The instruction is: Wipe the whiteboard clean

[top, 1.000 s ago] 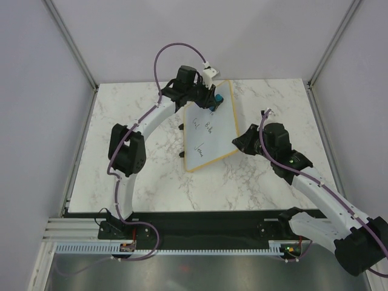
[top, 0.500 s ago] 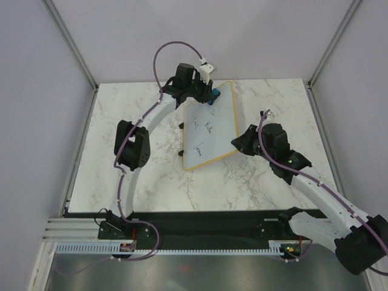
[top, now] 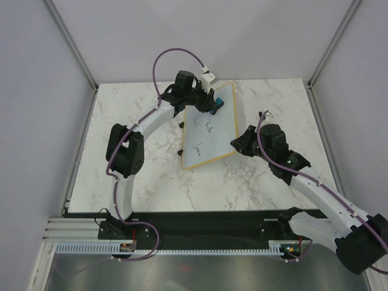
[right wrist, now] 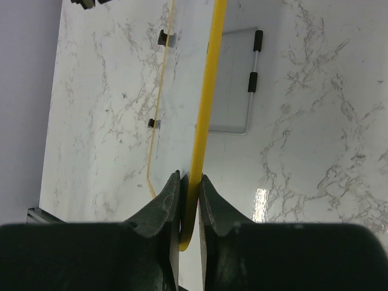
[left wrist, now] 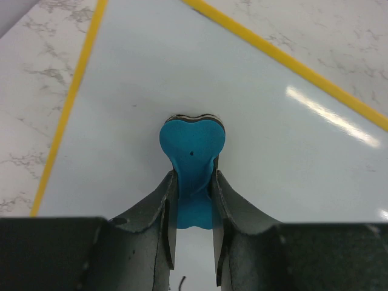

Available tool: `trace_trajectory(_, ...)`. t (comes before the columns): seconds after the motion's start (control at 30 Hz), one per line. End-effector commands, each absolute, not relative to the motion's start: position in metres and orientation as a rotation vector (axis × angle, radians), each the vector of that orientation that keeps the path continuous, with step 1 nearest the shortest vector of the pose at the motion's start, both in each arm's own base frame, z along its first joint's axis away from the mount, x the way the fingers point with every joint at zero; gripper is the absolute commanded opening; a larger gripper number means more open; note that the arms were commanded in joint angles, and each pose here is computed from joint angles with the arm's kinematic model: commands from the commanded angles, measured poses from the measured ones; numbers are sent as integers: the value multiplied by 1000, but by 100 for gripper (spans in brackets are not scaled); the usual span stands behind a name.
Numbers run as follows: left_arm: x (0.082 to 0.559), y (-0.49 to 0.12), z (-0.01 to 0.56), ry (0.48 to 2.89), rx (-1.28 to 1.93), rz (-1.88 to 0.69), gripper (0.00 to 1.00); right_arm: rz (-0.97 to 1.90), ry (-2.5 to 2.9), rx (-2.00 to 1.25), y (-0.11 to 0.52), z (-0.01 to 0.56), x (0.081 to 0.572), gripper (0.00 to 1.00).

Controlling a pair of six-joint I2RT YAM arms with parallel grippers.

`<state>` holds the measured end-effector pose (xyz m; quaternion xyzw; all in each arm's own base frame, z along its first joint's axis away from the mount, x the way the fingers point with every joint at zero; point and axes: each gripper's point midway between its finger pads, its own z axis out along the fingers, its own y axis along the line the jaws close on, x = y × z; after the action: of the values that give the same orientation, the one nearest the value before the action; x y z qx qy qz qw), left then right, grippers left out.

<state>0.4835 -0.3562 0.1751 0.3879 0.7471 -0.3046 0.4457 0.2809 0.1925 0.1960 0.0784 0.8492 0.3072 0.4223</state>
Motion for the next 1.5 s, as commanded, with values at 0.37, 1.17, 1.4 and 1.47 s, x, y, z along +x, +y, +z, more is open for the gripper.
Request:
trace_trajectory(0.37, 422, -381, 172, 1928, 1025, -1036, 2, 797, 2080, 99, 206, 210, 282, 0)
trace_trajectory(1.17, 421, -335, 140, 2029, 1022, -810, 2, 786, 2066, 90, 200, 206, 275, 0)
trace_trajectory(1.4, 356, -366, 170, 1930, 1138, -911, 2, 788, 2056, 96, 198, 208, 273, 0)
trace_trajectory(1.47, 345, -368, 171, 1927, 1153, -934, 2, 786, 2064, 95, 199, 205, 273, 0)
